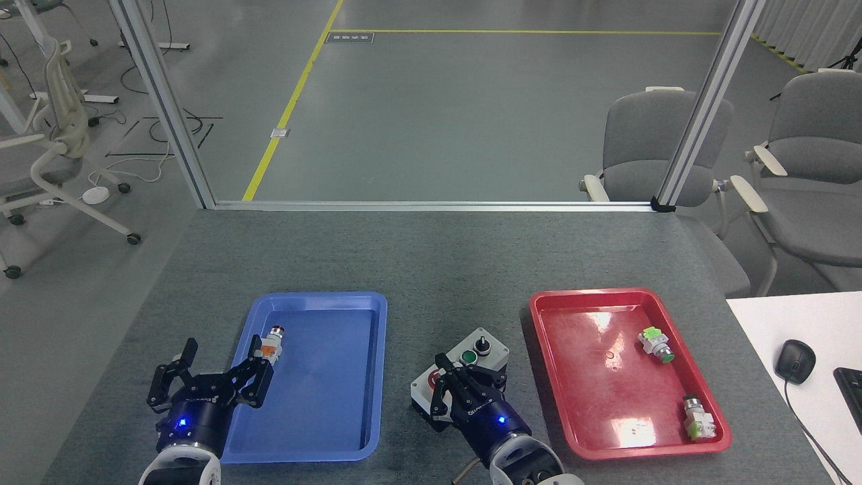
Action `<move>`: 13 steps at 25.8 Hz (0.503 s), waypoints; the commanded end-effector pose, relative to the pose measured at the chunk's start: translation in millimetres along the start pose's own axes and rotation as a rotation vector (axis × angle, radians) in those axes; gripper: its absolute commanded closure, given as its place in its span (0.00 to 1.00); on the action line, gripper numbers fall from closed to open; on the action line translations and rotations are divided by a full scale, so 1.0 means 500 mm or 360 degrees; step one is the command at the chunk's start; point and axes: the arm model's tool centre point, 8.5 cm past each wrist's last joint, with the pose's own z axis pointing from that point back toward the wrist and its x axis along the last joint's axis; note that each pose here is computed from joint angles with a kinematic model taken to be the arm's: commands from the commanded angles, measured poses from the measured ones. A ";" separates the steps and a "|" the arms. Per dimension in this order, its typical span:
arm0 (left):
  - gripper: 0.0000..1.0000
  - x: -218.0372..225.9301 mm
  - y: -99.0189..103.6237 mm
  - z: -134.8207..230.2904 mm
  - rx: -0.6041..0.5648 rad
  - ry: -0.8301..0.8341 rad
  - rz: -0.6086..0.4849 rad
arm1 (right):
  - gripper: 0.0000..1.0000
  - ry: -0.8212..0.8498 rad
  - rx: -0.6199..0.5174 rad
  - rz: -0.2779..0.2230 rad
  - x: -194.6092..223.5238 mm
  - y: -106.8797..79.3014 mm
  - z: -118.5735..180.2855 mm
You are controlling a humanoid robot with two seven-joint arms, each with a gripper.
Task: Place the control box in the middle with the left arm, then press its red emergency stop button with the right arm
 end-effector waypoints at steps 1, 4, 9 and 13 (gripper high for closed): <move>0.01 -0.003 -0.002 0.000 0.0000 0.0004 0.0004 | 1.00 0.0007 -0.0078 -0.0009 -0.031 -0.023 0.015; 0.01 -0.005 -0.002 0.001 0.0011 0.0012 0.0011 | 1.00 0.0066 -0.0110 -0.0001 -0.088 -0.032 0.043; 0.01 -0.029 -0.011 0.005 -0.0005 0.0068 0.0062 | 0.49 0.0288 -0.0075 -0.0030 -0.186 -0.002 0.107; 0.01 -0.046 -0.009 0.006 0.0009 0.0100 0.0135 | 0.01 0.0497 -0.0065 -0.0074 -0.261 0.015 0.161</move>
